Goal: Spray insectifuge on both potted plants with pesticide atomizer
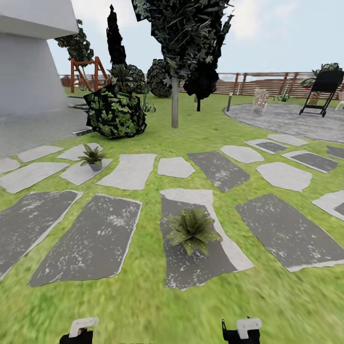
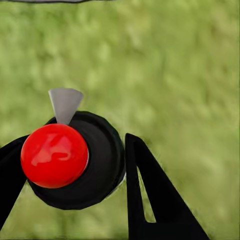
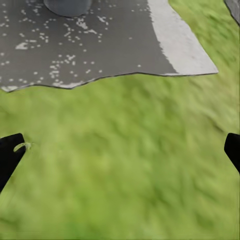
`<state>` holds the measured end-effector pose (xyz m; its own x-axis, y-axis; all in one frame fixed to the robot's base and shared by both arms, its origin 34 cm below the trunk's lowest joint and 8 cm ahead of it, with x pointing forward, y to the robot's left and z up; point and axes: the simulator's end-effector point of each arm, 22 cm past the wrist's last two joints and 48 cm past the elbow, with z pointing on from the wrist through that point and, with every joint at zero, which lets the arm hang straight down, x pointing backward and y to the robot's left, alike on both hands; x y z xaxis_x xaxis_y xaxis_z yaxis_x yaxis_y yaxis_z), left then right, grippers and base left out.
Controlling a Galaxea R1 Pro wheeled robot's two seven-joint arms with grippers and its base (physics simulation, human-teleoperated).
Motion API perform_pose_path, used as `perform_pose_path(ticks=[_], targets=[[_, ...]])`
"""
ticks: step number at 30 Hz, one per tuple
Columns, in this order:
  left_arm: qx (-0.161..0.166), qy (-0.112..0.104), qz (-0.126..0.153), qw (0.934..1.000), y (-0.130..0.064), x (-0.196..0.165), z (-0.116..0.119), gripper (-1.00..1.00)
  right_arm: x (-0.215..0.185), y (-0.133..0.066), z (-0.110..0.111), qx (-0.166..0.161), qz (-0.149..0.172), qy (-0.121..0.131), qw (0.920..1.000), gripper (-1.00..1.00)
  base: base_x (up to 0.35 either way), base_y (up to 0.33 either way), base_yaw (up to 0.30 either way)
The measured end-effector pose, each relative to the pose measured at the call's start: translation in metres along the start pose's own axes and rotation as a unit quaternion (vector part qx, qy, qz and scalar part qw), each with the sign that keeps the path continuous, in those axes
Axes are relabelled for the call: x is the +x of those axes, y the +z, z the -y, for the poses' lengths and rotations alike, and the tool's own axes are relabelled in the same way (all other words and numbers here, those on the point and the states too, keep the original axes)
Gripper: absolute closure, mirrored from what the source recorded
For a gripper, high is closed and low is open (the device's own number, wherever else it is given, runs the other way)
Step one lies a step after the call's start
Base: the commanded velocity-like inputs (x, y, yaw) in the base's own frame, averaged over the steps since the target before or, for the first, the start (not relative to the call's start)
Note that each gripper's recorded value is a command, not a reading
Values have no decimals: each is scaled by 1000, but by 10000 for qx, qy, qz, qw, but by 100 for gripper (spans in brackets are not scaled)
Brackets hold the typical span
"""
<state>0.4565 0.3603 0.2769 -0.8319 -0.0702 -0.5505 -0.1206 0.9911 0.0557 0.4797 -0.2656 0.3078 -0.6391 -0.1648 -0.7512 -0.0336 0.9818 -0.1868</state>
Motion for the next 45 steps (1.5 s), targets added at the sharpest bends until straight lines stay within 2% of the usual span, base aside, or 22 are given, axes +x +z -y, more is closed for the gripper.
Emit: perform_pose_path(ticks=[16, 24, 45], targets=[[11, 21, -10, 10000, 0, 1, 1, 100, -1, 0, -1, -15, 10, -1, 10000, -100, 2, 304, 279], [15, 27, -9, 10000, 0, 1, 1, 100, -1, 0, -1, -15, 11, -1, 10000, -100, 135, 292, 275], [11, 29, -26, 10000, 0, 2, 1, 100, -1, 0, -2, -23, 6, -7, 10000, -100, 245, 222, 9]])
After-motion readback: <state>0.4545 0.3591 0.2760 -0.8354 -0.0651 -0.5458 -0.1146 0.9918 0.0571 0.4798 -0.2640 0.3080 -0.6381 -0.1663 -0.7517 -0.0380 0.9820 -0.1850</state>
